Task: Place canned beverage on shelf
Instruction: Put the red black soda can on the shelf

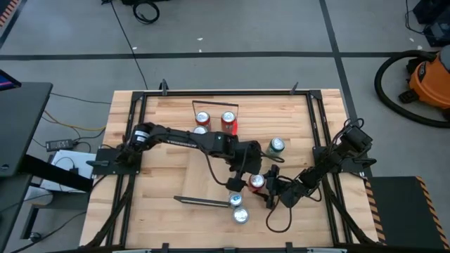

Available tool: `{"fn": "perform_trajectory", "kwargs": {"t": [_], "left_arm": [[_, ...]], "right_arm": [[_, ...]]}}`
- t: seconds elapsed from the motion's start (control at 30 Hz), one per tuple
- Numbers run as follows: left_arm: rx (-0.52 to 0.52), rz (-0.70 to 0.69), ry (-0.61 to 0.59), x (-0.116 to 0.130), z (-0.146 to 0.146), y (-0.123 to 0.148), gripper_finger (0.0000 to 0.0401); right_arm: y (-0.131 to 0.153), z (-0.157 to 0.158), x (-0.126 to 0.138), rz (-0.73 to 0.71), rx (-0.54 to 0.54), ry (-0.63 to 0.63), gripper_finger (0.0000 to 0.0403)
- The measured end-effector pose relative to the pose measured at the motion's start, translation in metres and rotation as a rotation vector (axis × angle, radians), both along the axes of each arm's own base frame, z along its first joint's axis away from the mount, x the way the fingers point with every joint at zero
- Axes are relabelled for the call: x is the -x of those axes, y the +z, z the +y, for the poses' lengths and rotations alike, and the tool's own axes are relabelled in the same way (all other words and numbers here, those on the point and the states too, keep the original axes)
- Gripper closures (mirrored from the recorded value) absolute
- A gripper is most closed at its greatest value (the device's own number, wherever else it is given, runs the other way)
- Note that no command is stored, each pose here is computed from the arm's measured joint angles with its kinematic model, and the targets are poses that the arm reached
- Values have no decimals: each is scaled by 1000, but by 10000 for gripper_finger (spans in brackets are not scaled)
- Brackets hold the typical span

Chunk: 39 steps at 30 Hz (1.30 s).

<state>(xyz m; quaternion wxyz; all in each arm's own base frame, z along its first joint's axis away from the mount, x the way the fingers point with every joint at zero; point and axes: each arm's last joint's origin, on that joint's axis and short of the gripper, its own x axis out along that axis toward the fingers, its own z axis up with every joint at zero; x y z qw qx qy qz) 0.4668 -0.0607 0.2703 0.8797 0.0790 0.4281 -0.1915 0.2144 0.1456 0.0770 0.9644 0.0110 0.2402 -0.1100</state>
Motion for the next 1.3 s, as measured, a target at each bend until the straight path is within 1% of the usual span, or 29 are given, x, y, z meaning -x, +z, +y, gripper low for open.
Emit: {"fn": "perform_trajectory", "kwargs": {"t": [0.07,0.17,0.3,0.5,0.6,0.7,0.83,1.03,1.17,1.3], "left_arm": [[15,-18,19,-3,-1,-1,12],[10,-32,16,-4,-3,-1,12],[-8,-44,-11,-4,-3,0,12],[-19,-62,-85,-4,-3,0,12],[9,-62,-108,-4,-4,1,12],[39,-65,-129,-4,-5,1,12],[50,-87,-137,-5,-6,3,12],[96,-153,-189,-9,-13,8,12],[93,-187,-218,-10,-19,10,12],[96,-216,-228,-11,-23,12,12]], "right_arm": [[1,0,0,2,3,17,90],[3,1,-1,8,18,57,84],[11,3,-2,7,29,125,84],[28,2,-4,-18,19,194,84],[38,0,-5,-38,8,208,84],[47,-1,-4,-63,25,223,84],[60,-3,-4,-101,29,256,84],[70,-5,-5,-118,-17,360,84],[75,-6,-6,-126,-21,412,84],[76,-9,-7,-128,-19,435,84]]}}
